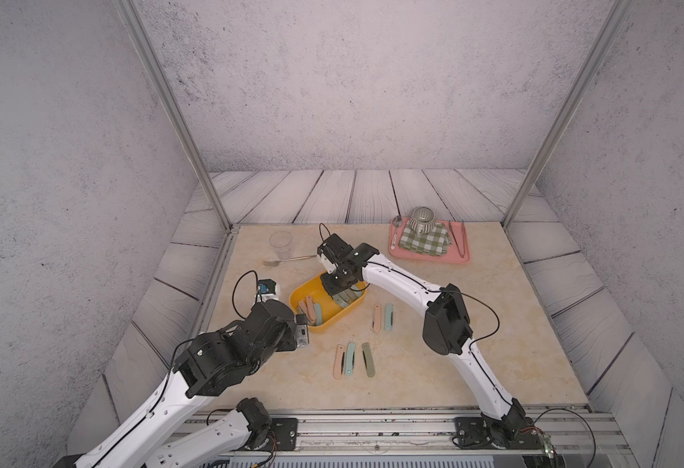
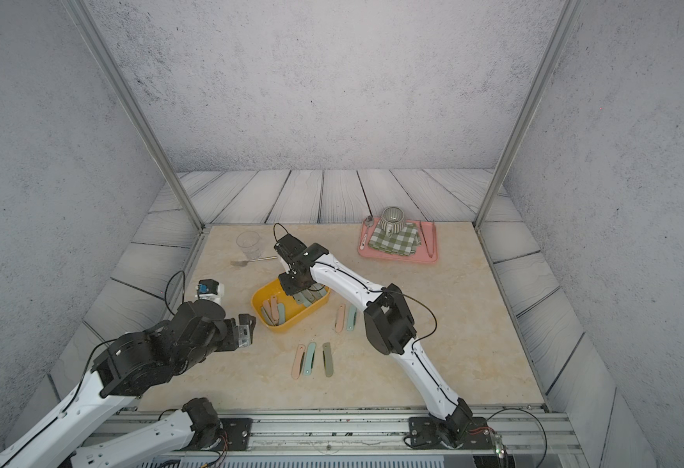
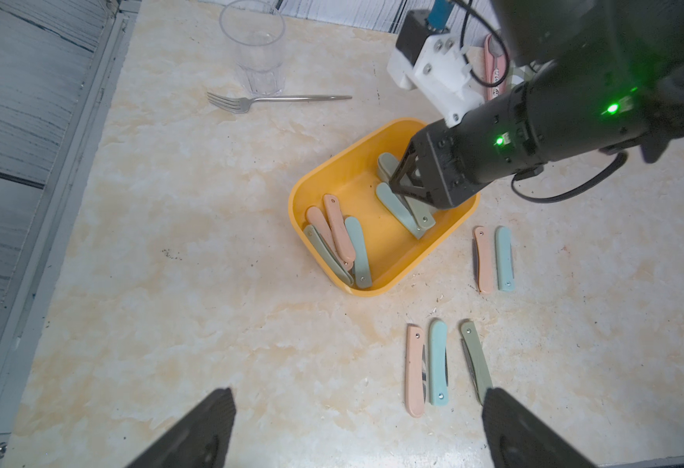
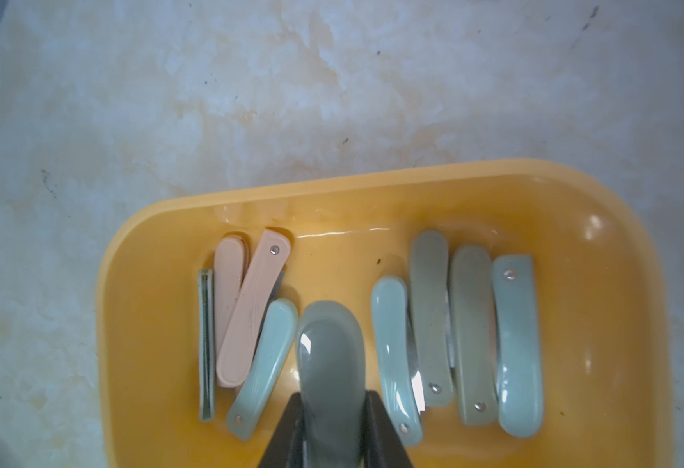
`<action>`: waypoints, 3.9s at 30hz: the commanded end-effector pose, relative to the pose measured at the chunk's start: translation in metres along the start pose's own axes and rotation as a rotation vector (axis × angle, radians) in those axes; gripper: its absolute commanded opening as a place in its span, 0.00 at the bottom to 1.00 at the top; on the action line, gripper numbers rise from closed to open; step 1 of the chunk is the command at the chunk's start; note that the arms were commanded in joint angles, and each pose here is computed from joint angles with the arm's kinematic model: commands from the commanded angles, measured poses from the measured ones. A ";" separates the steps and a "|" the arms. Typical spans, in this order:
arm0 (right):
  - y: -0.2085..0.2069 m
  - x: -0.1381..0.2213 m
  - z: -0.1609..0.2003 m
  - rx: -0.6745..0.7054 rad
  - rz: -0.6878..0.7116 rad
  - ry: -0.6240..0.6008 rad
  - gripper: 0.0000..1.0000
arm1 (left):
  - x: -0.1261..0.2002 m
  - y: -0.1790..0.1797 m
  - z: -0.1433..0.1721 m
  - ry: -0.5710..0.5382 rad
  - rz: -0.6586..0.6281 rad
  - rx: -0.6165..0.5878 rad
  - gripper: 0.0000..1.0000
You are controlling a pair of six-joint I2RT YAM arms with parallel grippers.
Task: Take the fruit knife out of the storage box
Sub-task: Pick up the fruit knife from the storage box, then place the fruit knife at the center of the board, then pick up the fruit knife from the storage box.
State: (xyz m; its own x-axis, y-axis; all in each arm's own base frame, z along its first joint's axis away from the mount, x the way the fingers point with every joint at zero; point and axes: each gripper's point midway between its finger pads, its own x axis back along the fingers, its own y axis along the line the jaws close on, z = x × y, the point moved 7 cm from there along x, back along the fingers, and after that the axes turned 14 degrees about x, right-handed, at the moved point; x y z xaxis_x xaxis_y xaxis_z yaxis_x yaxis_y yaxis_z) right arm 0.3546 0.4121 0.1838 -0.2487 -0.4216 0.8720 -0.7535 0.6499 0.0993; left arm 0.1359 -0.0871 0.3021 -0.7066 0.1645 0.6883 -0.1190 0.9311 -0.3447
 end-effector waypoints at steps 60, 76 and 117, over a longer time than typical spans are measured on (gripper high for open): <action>-0.123 0.010 0.200 -0.523 0.240 0.263 0.36 | -0.037 -0.044 -0.004 0.098 0.032 -0.058 0.99; -0.121 0.042 0.174 -0.477 0.229 0.187 0.52 | -0.046 -0.042 -0.003 0.116 0.025 -0.014 0.99; -0.096 0.155 0.142 -0.330 0.160 0.031 0.99 | -0.270 -0.050 0.002 0.467 -0.260 0.069 0.77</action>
State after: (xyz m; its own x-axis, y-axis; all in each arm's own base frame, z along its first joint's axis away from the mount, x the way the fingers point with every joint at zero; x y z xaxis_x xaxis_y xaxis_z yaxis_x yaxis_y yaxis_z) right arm 0.3063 0.1987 0.2331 -0.3281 -0.2688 0.9056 -0.4514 0.8867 0.0996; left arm 0.3242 -0.1797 0.1358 -0.2735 0.0788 0.9586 -0.2944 0.9419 -0.1615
